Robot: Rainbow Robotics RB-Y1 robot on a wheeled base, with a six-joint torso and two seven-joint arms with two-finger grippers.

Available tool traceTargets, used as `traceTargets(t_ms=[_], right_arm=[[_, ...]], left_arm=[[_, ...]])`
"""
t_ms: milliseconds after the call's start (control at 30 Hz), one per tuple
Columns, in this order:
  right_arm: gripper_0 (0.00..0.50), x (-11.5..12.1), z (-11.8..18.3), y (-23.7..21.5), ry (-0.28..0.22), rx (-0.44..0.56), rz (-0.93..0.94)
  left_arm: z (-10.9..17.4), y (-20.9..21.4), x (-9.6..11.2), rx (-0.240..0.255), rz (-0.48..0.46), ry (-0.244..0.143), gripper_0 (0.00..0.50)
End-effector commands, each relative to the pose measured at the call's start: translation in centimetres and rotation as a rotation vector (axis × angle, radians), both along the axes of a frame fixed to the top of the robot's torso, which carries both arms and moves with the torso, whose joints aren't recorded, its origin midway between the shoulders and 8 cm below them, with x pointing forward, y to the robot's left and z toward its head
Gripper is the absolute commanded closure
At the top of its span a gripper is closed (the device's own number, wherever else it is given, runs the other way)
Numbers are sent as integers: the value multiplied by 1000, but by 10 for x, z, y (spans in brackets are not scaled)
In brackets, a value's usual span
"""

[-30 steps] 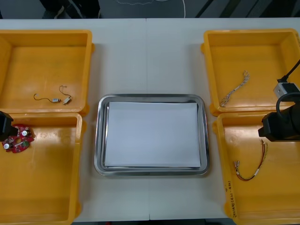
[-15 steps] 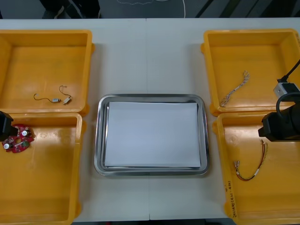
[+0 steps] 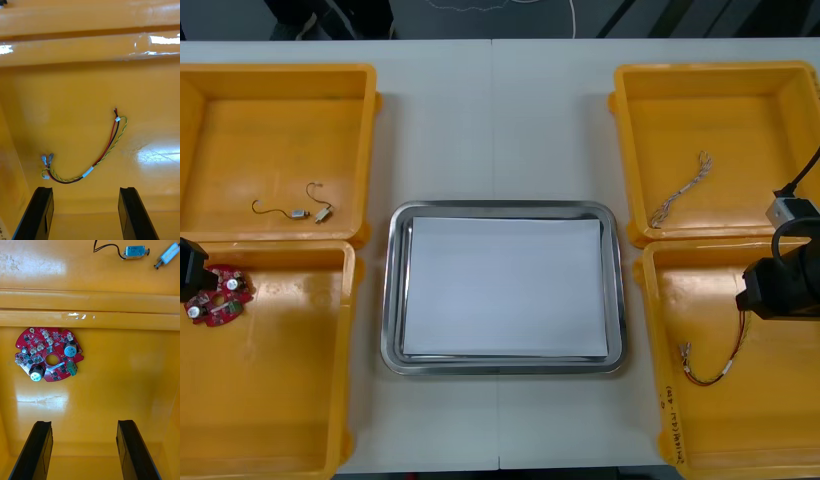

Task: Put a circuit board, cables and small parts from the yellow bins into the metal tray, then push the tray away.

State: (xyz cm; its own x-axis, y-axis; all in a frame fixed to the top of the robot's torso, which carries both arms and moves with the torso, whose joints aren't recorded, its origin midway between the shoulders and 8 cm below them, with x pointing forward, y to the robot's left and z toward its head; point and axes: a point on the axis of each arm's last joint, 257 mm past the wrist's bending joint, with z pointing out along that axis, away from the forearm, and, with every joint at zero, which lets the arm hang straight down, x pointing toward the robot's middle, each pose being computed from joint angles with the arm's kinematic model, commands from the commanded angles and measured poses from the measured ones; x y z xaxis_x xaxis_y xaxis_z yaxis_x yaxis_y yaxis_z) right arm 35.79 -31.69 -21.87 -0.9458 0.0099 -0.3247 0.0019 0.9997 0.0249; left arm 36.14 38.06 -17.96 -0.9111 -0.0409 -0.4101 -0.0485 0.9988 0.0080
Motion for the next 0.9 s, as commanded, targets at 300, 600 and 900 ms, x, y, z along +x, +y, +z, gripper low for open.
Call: traceTargets(t_ms=[300,600,900], right_arm=[[0,-7,5,-15,18,66,-214],[0,-30,-16,-20,96,133,-433],[0,-39,-34,-27,100,168,-542]], left_arm=[[-17,31,-6,-15,96,66,0],[-30,29,11,-22,95,29,0],[-42,22,25,-35,111,-28,0]])
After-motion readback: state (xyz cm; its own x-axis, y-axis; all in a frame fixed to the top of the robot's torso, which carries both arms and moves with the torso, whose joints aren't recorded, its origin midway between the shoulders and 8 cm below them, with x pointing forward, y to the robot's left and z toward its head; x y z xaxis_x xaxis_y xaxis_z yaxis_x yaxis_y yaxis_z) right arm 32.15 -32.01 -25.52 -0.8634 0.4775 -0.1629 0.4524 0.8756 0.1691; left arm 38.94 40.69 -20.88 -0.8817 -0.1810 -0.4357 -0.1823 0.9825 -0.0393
